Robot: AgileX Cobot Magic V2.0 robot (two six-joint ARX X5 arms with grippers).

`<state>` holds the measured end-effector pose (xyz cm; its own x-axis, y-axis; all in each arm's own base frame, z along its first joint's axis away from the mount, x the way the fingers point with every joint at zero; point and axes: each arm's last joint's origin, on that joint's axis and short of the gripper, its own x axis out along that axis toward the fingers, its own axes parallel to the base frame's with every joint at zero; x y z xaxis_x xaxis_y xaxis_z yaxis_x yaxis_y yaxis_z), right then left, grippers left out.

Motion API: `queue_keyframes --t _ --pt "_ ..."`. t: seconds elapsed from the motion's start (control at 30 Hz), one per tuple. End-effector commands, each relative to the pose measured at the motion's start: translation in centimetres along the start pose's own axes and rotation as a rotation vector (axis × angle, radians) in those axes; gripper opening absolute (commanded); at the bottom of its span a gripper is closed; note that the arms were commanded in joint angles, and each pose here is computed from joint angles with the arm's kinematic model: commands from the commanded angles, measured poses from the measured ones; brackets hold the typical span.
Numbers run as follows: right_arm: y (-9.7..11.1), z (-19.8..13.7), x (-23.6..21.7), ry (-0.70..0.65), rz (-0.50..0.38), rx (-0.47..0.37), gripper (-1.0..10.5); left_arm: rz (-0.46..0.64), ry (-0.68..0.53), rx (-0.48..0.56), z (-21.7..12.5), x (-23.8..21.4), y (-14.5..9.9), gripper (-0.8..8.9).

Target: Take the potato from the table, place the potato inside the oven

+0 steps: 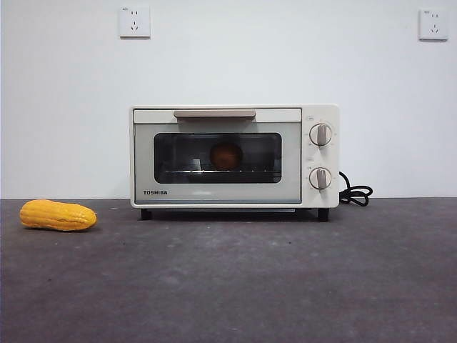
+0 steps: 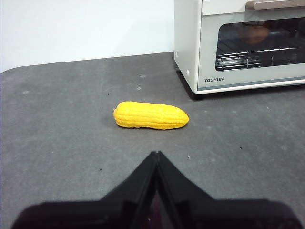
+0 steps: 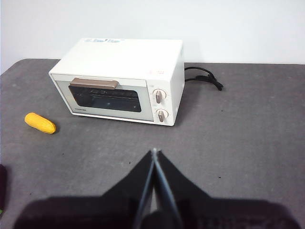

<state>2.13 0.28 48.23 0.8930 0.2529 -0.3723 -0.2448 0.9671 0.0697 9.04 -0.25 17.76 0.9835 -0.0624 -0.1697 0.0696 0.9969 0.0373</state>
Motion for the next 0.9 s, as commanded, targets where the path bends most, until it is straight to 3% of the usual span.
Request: queue_keyframes --t 0.03,0.23,0.5,0.9 --pt "0.0 -0.3 0.2 0.026 -0.008 -0.01 0.0 0.006 -0.008 -0.029 -0.8 0.3 0.0 -0.04" --pt "0.0 -0.3 0.2 0.026 -0.008 -0.01 0.0 0.016 -0.003 -0.106 -2.7 1.0 0.0 -0.04" --pt "0.0 -0.3 0.2 0.026 -0.008 -0.01 0.0 0.084 -0.004 -0.093 -2.7 1.0 0.2 -0.04" --pt "0.0 -0.3 0.2 0.026 -0.008 -0.01 0.0 0.081 -0.003 -0.093 -2.7 1.1 0.2 -0.04"
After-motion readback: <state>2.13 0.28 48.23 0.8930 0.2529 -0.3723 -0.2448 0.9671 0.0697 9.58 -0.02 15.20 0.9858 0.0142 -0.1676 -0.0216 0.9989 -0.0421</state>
